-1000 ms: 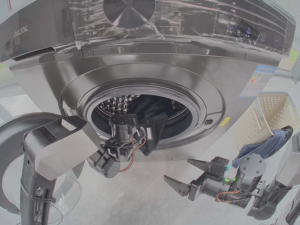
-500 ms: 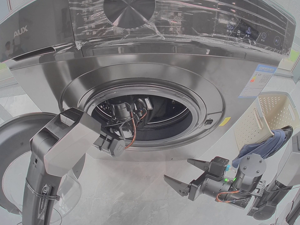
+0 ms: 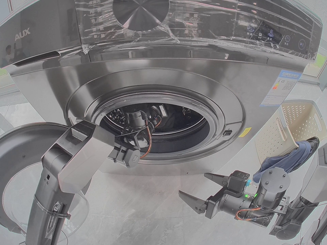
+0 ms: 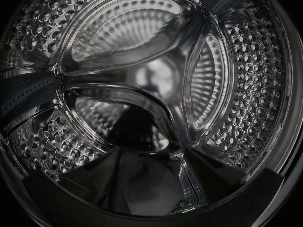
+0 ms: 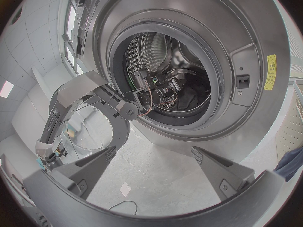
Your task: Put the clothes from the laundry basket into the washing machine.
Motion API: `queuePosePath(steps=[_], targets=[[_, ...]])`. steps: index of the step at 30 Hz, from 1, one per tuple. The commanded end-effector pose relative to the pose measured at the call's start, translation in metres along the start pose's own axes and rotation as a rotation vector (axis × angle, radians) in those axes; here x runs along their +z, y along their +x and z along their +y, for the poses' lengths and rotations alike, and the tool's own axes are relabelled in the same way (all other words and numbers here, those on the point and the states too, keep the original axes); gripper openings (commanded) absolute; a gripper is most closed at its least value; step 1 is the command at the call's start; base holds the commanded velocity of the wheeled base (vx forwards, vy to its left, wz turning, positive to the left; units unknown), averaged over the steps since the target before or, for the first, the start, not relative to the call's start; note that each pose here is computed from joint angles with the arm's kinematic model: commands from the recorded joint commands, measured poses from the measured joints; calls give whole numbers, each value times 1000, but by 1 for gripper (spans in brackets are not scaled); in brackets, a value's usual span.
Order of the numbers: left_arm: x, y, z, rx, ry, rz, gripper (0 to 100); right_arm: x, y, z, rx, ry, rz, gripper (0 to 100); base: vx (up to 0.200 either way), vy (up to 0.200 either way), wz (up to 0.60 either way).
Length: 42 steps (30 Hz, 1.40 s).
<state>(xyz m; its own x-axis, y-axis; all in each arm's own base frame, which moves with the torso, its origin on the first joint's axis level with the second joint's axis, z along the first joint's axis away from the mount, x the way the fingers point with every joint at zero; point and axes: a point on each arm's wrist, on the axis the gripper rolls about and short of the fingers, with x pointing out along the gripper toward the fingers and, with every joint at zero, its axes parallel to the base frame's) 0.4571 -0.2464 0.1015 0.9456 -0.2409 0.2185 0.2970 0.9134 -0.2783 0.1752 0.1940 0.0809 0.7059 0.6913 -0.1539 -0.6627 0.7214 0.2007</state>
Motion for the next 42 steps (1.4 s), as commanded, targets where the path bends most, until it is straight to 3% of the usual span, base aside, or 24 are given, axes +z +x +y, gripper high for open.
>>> queuePosePath(steps=[1,8,13,14,21,25,27,30,35,40,41,42], targets=[[-9,-11,-5,-5,10,53,100,0,0,0,0,0,2,100,0,0,0],[-19,-24,-5,-6,36,148,100,-1,0,0,2,-1,2,100,0,0,0],[-40,-23,5,6,58,206,100,-1,0,0,2,-1,2,100,0,0,0],[-42,-22,6,9,61,210,0,-1,0,0,2,-1,2,100,0,0,0],[-44,-9,3,-14,48,190,0,-1,0,0,2,-1,2,100,0,0,0],[-46,5,1,-9,33,136,0,-1,0,0,2,-1,2,100,0,0,0],[-42,17,0,-2,19,73,0,0,0,1,2,0,-1,100,0,0,0],[-35,21,-2,-2,10,38,0,0,0,0,1,0,-1,100,0,0,0],[-26,20,-1,1,10,34,0,0,0,0,0,0,0,100,0,0,0],[-13,10,-11,-10,10,56,0,0,0,0,0,0,2,100,0,0,0],[-10,7,-15,-18,8,58,100,0,0,0,0,0,2,100,0,0,0],[-6,4,-21,-27,5,64,100,0,0,0,0,0,2,100,0,0,0]])
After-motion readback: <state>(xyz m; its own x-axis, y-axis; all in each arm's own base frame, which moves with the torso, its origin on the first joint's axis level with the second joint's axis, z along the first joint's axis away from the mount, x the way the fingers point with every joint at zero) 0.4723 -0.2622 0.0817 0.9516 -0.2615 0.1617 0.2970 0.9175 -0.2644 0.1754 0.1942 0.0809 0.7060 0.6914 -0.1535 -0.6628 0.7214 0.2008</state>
